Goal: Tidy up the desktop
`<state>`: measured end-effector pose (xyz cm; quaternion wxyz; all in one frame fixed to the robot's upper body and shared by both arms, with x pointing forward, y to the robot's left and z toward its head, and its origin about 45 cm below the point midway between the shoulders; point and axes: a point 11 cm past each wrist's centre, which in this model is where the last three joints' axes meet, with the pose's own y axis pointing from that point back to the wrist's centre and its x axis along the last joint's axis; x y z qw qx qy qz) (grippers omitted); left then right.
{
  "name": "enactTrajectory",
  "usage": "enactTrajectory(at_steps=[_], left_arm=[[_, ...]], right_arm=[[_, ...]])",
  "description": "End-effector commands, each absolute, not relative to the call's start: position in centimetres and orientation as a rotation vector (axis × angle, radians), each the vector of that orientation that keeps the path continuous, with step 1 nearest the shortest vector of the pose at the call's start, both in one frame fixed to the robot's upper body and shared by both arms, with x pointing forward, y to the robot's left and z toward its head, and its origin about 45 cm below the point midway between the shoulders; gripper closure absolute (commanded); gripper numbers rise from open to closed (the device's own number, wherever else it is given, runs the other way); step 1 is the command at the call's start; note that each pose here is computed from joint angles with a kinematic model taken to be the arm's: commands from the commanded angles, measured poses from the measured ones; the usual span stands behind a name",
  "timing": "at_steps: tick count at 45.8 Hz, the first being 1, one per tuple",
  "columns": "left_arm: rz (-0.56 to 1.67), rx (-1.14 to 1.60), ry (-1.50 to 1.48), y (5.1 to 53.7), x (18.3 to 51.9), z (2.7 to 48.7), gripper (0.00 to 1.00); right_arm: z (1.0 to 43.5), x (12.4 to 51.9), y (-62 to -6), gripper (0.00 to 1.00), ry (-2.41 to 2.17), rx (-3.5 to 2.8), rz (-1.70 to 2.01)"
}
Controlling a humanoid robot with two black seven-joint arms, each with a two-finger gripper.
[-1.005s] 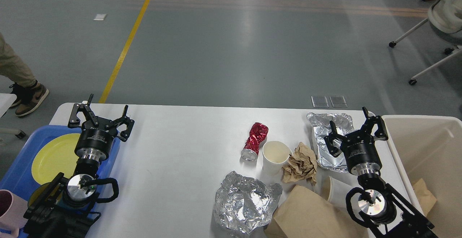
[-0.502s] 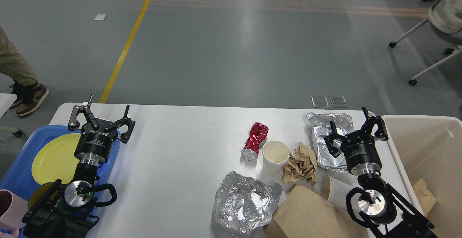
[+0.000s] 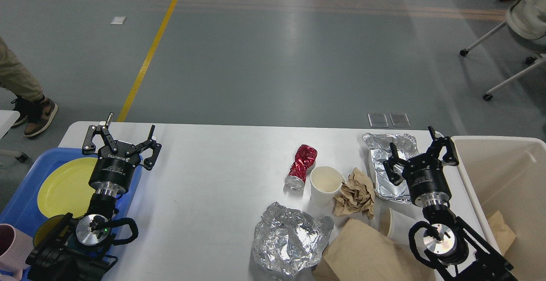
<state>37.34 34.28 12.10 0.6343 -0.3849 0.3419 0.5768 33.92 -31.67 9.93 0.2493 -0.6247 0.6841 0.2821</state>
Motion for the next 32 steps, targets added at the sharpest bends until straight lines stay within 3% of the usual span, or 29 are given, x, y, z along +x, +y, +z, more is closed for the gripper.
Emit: enactTrajectory(at_steps=[1,32], left_arm=[[1.318,-0.88,0.781,34.27,37.38,12.14,0.04],[1.319,-0.88,0.782,34.29,37.32,12.08,0.04]], right_arm=[[9.93,33.92,-31.68,0.0,1.863,-1.701,0.769],[10.05,34.31,-31.5,0.0,1.862,-1.728,0.771]])
